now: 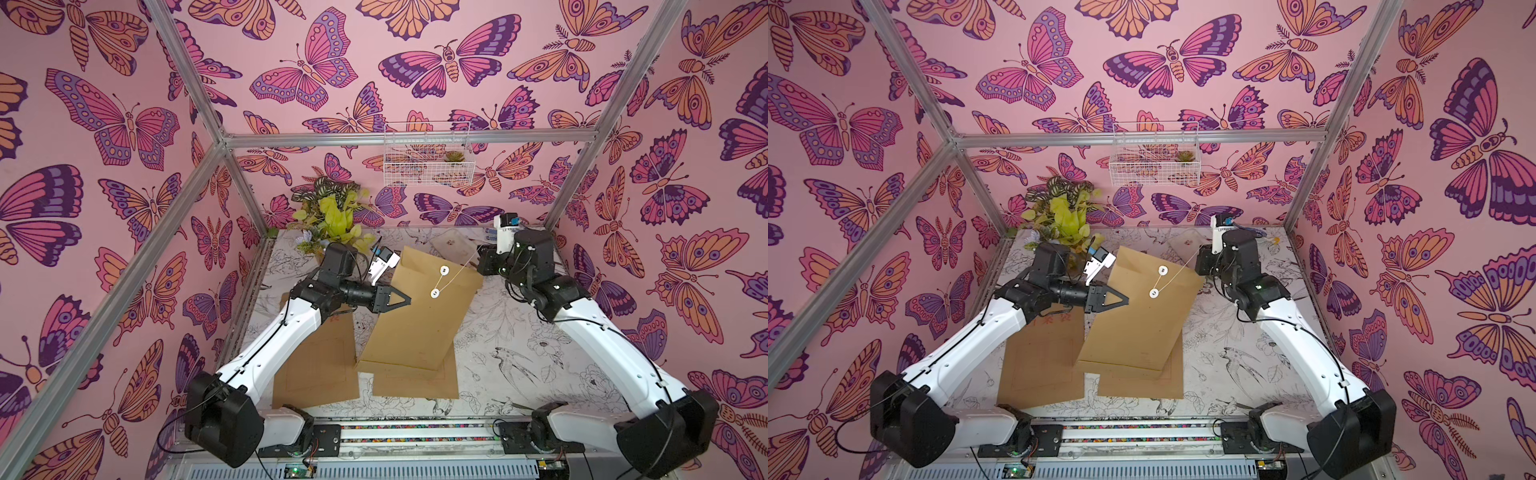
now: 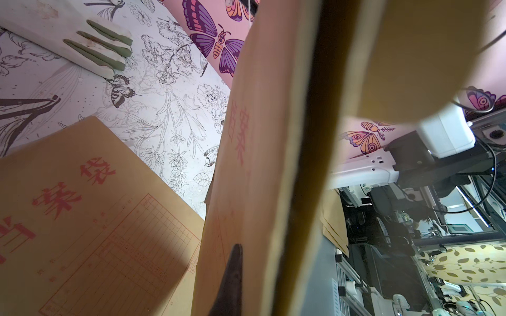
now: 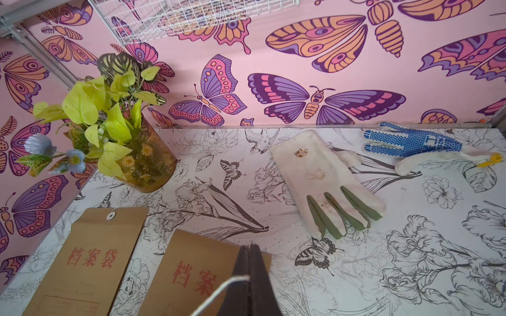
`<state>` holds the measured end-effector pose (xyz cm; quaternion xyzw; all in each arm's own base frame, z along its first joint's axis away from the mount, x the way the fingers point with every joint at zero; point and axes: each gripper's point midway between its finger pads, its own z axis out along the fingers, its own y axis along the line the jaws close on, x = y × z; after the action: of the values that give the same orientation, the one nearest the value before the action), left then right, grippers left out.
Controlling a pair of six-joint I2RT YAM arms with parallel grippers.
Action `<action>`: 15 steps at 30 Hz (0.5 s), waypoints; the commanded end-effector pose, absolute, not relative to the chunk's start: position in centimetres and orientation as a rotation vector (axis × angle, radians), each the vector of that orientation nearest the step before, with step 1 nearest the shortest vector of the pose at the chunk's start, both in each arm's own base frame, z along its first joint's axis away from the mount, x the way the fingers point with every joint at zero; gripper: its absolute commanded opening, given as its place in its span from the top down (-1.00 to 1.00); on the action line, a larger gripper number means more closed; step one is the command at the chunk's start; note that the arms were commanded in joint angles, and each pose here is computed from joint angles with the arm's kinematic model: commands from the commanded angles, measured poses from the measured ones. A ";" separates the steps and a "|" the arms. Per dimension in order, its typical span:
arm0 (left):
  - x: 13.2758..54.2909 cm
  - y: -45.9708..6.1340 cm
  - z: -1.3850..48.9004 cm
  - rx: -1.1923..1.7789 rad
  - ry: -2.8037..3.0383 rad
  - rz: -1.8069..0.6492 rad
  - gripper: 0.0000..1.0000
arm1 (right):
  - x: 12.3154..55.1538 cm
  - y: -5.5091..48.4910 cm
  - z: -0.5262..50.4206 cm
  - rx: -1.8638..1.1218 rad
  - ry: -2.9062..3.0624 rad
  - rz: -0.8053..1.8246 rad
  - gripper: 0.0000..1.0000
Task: Close the mouth of the file bag
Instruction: Close the file bag.
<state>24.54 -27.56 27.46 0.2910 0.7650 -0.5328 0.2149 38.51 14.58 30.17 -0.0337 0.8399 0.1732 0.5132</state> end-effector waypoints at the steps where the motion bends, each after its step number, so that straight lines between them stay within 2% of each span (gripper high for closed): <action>1: 23.8 -27.9 25.9 0.841 2.151 -1.497 1.00 | 39.0 14.7 31.2 -0.100 2.013 0.419 1.00; 15: 23.3 -29.1 24.1 0.891 2.186 -1.528 1.00 | 40.5 16.4 30.0 -0.148 2.066 0.436 1.00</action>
<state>24.30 -28.84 24.98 0.3037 0.7704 -0.5284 0.1871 39.89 16.08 28.56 -0.0540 0.8588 0.1798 0.4766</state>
